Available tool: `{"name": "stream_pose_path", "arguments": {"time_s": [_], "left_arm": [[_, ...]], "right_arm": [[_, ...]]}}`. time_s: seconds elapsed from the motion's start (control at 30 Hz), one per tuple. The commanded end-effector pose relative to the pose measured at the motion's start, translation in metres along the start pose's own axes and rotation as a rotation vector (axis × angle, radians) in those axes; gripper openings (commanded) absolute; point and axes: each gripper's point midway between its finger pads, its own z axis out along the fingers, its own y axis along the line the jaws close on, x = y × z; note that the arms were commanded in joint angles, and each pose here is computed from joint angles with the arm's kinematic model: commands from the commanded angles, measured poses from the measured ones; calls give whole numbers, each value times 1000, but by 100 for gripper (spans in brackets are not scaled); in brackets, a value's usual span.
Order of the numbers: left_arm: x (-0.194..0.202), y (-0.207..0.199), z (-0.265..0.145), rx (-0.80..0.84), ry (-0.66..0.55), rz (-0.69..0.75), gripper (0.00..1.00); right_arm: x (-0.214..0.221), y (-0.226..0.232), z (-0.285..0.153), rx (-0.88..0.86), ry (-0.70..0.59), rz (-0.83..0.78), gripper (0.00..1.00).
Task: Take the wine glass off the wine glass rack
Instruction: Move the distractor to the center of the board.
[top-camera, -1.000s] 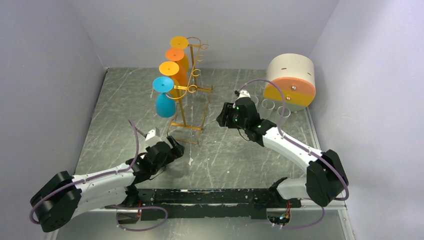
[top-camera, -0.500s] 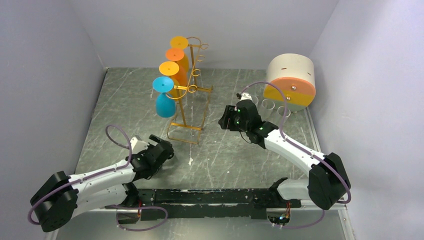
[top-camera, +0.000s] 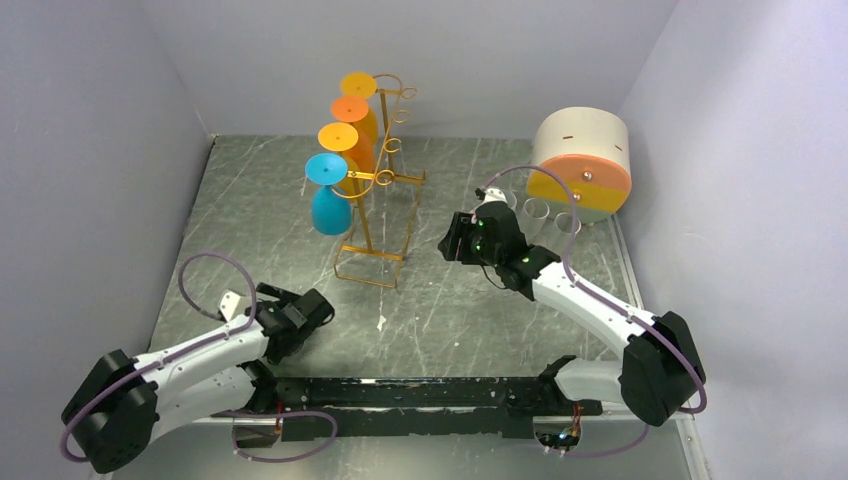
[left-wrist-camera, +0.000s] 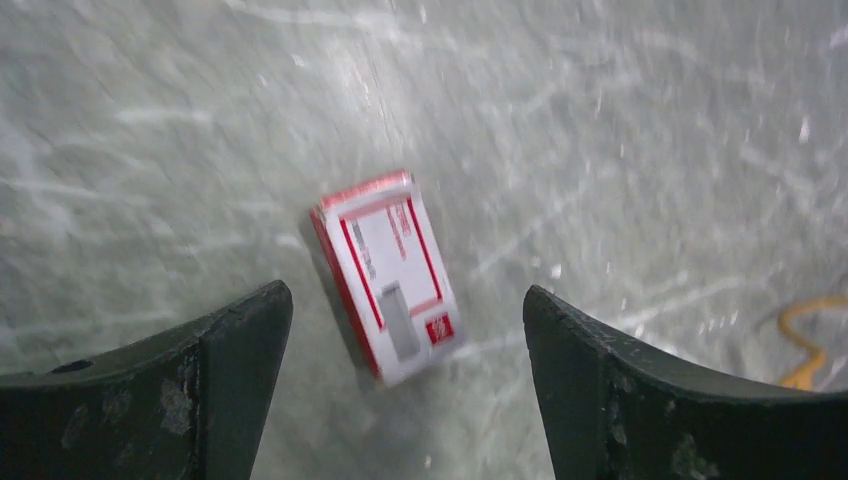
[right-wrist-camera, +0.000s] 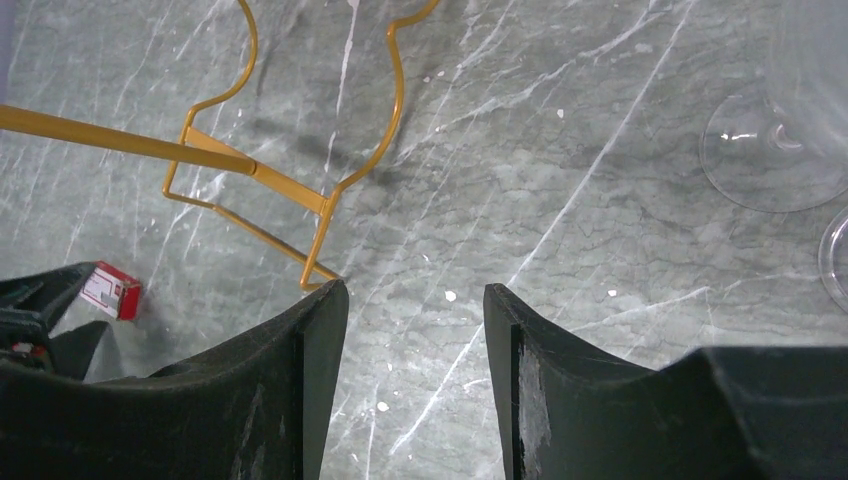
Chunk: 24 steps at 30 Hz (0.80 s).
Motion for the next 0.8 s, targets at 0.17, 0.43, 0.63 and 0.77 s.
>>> {"name": "stream_pose_path", "arguments": {"time_s": [0.17, 0.43, 0.63, 0.77], "left_arm": [[-37, -31, 12, 42, 0, 6, 94], [-49, -54, -26, 151, 111, 38, 99], [-19, -70, -33, 256, 252, 49, 99], [5, -73, -24, 266, 310, 27, 99]], "right_arm": [[3, -2, -5, -2, 4, 15, 57], [10, 0, -3, -18, 25, 28, 57], [8, 1, -3, -23, 18, 28, 57], [11, -1, -1, -14, 26, 24, 57]]}}
